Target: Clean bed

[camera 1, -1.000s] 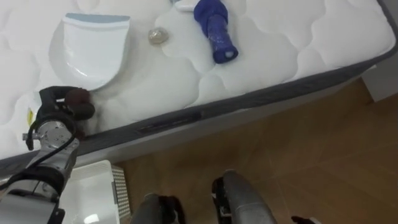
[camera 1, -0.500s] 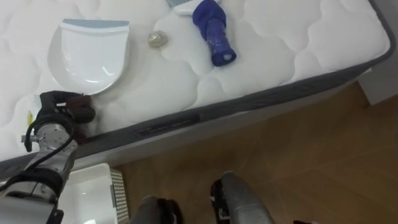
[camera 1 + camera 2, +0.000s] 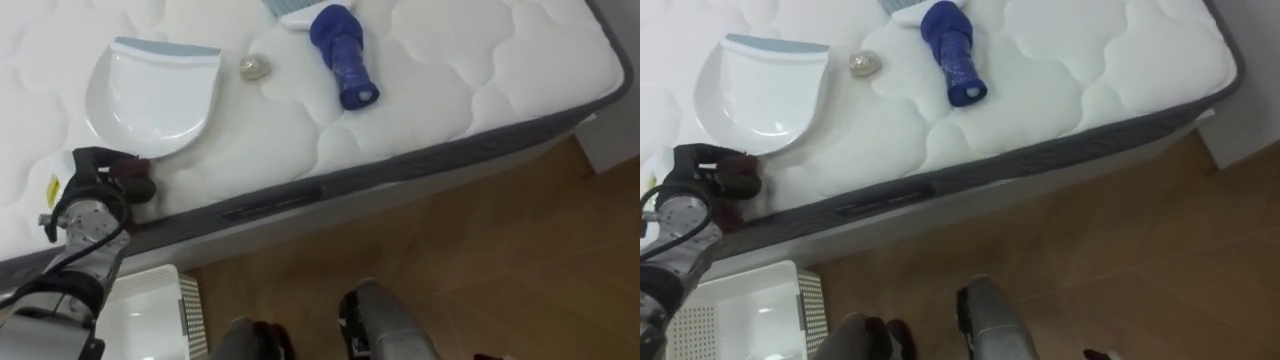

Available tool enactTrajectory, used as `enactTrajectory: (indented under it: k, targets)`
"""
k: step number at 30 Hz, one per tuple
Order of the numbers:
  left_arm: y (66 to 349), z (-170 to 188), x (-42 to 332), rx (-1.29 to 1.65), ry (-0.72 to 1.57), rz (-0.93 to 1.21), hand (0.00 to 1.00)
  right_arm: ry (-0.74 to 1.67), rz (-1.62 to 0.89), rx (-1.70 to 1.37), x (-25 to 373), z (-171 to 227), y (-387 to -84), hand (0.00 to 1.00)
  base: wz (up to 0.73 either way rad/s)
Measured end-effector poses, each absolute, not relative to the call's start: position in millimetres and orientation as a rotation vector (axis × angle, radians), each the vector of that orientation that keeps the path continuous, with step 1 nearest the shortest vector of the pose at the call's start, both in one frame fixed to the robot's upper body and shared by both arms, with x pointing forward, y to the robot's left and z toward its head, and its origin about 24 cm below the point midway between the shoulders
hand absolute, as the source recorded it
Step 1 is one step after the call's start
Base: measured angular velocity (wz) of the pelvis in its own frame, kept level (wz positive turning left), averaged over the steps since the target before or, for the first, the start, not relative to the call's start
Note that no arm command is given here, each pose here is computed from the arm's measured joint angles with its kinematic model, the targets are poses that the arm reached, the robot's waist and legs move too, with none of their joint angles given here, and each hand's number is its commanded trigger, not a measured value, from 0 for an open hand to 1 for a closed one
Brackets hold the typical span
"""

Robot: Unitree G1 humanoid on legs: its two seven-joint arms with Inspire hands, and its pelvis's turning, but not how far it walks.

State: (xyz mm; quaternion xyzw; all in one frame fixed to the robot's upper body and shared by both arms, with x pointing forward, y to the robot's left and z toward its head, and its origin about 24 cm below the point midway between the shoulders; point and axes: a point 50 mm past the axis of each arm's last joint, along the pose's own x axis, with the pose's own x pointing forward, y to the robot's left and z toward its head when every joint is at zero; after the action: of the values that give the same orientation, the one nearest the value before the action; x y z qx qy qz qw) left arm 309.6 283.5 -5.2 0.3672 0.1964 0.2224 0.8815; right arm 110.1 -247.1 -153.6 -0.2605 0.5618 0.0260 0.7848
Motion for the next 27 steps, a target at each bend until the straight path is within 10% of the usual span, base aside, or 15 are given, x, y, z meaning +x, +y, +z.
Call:
enactTrajectory:
  k: [27]
  targets:
    - [273, -16, 289, 1.171, 0.181, 0.381, 1.0, 0.898, -0.247, -0.298, 173, -125, -254, 0.0, 0.01]
